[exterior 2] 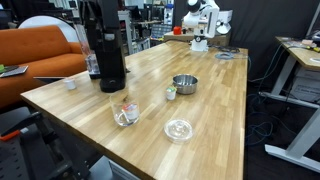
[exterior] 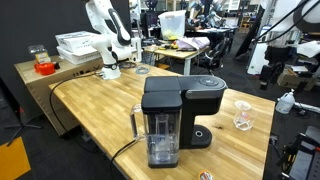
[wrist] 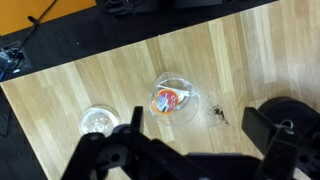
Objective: Pick up the object from the table and put it in the cup
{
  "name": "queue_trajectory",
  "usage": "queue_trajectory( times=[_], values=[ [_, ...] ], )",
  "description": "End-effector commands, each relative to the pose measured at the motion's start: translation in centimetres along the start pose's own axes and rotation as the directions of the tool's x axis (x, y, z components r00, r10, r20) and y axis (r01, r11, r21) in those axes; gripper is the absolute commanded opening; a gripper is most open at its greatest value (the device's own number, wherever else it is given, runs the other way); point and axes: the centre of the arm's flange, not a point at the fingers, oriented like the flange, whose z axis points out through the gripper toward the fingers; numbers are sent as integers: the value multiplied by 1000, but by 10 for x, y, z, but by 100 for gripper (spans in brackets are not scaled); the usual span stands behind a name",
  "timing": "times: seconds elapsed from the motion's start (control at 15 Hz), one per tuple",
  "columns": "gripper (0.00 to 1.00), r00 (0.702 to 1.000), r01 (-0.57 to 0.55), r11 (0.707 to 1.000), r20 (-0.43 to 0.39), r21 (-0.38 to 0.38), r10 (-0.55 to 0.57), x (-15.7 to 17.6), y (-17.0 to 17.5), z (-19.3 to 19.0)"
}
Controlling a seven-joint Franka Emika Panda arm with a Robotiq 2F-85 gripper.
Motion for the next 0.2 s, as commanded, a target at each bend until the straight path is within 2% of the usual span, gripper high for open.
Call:
queue_trajectory(
  times=[0.0, 0.13],
  values=[
    [100, 1000, 0, 1000, 0, 0, 0, 0, 0, 0],
    [100, 1000, 0, 1000, 0, 0, 0, 0, 0, 0]
  ],
)
